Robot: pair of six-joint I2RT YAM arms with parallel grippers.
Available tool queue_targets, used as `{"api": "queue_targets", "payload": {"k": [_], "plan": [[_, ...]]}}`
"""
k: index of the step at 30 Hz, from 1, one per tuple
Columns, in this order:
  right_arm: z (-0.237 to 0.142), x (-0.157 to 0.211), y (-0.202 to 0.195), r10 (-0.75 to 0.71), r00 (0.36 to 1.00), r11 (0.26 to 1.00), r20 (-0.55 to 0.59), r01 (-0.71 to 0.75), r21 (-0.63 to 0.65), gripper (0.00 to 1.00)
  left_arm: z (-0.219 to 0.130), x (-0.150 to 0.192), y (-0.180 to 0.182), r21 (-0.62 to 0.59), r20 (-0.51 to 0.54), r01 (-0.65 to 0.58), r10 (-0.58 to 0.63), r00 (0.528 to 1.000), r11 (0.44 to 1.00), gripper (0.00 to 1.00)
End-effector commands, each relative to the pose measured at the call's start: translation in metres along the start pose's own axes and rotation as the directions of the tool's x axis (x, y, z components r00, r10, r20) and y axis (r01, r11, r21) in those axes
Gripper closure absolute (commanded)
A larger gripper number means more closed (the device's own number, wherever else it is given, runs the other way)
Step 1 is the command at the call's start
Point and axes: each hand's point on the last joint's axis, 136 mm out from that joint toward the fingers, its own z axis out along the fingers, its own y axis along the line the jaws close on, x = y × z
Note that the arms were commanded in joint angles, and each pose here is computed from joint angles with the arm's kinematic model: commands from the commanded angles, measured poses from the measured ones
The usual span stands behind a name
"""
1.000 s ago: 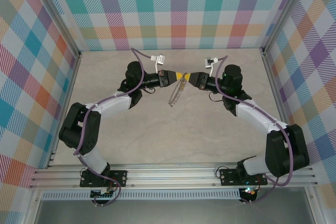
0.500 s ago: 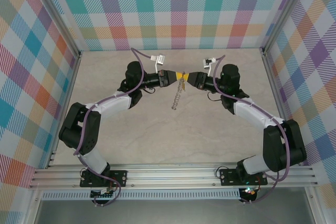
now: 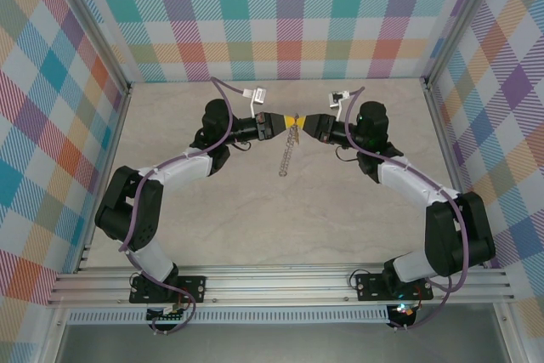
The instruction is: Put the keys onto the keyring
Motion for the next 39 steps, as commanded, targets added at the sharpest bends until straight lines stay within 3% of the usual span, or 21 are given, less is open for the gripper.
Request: {"api": "queue_targets", "payload": {"k": [1, 5, 9, 11, 15, 19, 25, 30, 38, 39], "plan": [[0.006, -0.01, 0.032, -0.074, 0.997, 0.993, 0.008, 0.075, -0.09, 0.7, 0.007, -0.001, -0.022, 0.065, -0.021, -0.047, 0.048, 0.999, 0.997, 1.0], [0.009, -0.011, 0.033, -0.075, 0.997, 0.993, 0.003, 0.075, -0.096, 0.75, 0.008, 0.001, -0.023, 0.066, -0.026, -0.046, 0.048, 0.998, 0.997, 1.0], [0.01, -0.011, 0.035, -0.078, 0.997, 0.991, -0.001, 0.077, -0.107, 0.88, 0.009, 0.001, -0.022, 0.062, -0.03, -0.047, 0.049, 0.998, 0.997, 1.0], [0.01, -0.01, 0.037, -0.082, 0.997, 0.991, 0.001, 0.082, -0.109, 0.88, 0.009, 0.001, -0.022, 0.059, -0.03, -0.046, 0.048, 0.998, 0.997, 1.0], [0.007, -0.009, 0.042, -0.091, 0.996, 0.988, -0.001, 0.091, -0.122, 0.72, 0.009, 0.002, -0.021, 0.055, -0.034, -0.044, 0.046, 0.998, 0.998, 1.0], [0.003, -0.01, 0.042, -0.097, 0.995, 0.99, 0.021, 0.099, -0.103, 0.7, 0.009, 0.002, -0.021, 0.053, -0.033, -0.047, 0.049, 0.998, 0.997, 1.0], [0.004, -0.012, 0.044, -0.095, 0.995, 0.989, 0.023, 0.097, -0.109, 0.81, 0.01, 0.002, -0.022, 0.058, -0.036, -0.047, 0.049, 0.998, 0.997, 1.0], [0.004, -0.014, 0.049, -0.101, 0.995, 0.987, 0.025, 0.103, -0.125, 1.0, 0.009, 0.002, -0.023, 0.057, -0.03, -0.046, 0.048, 0.998, 0.997, 1.0], [-0.014, -0.02, 0.037, -0.094, 0.993, 0.994, 0.066, 0.098, -0.046, 1.0, 0.006, -0.004, -0.034, 0.086, 0.006, -0.071, 0.071, 0.997, 0.994, 1.0], [-0.018, -0.021, 0.036, -0.087, 0.994, 0.995, 0.071, 0.09, -0.044, 0.84, 0.005, -0.005, -0.038, 0.097, 0.01, -0.074, 0.074, 0.997, 0.993, 1.0]]}}
